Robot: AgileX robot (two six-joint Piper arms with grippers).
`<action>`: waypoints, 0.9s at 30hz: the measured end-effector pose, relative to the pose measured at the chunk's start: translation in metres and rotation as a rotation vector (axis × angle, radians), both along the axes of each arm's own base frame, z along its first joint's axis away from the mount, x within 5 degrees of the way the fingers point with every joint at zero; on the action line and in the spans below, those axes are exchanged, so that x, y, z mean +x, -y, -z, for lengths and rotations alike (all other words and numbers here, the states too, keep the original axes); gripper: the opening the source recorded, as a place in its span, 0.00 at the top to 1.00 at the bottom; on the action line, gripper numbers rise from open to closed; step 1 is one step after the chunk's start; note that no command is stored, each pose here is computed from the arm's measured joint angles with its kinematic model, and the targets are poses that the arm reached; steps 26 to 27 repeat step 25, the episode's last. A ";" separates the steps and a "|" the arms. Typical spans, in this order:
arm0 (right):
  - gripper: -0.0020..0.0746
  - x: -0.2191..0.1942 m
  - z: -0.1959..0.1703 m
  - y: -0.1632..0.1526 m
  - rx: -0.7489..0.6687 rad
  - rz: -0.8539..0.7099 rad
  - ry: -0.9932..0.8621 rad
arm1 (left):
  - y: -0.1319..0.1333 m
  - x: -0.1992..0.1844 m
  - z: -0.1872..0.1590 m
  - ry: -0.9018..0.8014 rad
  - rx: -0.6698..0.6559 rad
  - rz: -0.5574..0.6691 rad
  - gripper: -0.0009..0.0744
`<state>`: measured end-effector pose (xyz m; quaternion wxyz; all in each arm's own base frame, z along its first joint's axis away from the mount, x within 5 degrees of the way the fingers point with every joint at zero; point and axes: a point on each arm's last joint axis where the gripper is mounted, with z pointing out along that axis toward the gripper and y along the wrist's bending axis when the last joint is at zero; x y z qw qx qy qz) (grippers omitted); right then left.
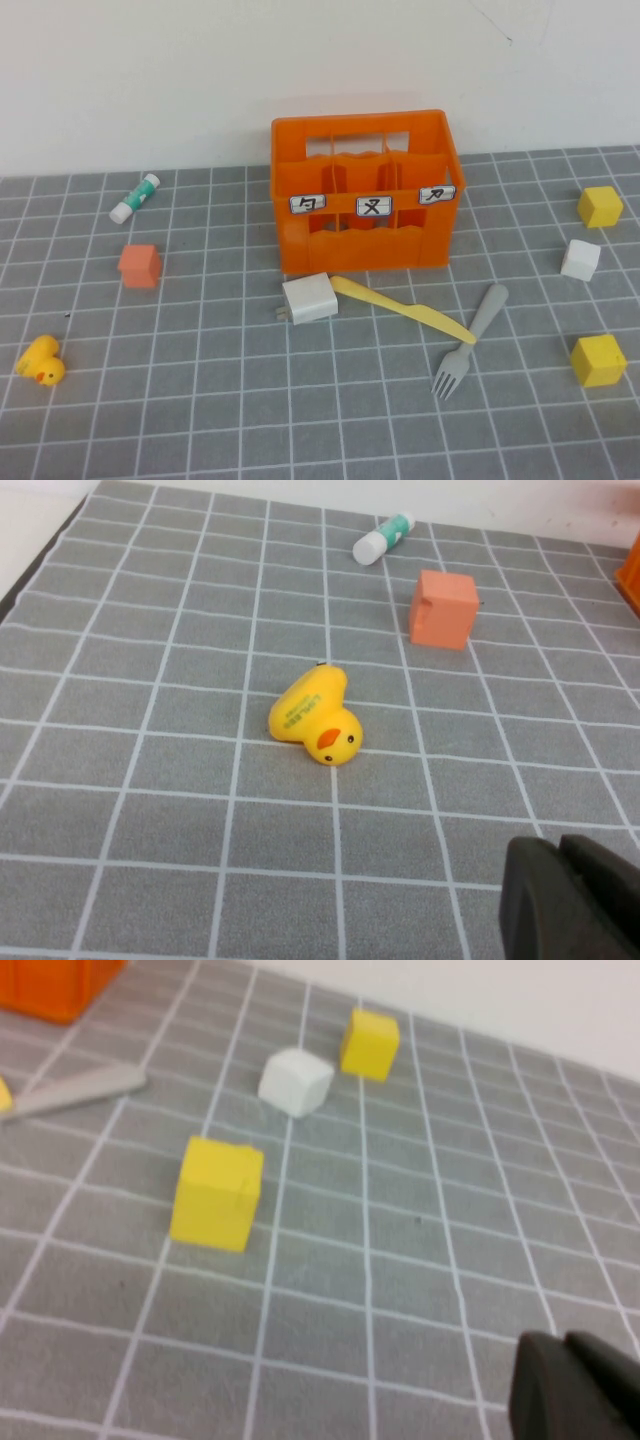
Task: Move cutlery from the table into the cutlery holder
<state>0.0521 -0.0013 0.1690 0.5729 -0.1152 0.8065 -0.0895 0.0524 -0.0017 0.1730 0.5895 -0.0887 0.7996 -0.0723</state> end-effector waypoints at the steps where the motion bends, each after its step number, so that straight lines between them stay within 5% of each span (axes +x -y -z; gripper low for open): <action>1: 0.98 0.000 0.000 0.000 -0.002 -0.001 0.000 | 0.000 0.000 0.000 0.002 0.000 0.000 0.99; 27: 0.98 -0.001 0.000 0.001 0.093 0.042 0.000 | 0.000 0.000 0.000 0.003 0.004 0.001 0.99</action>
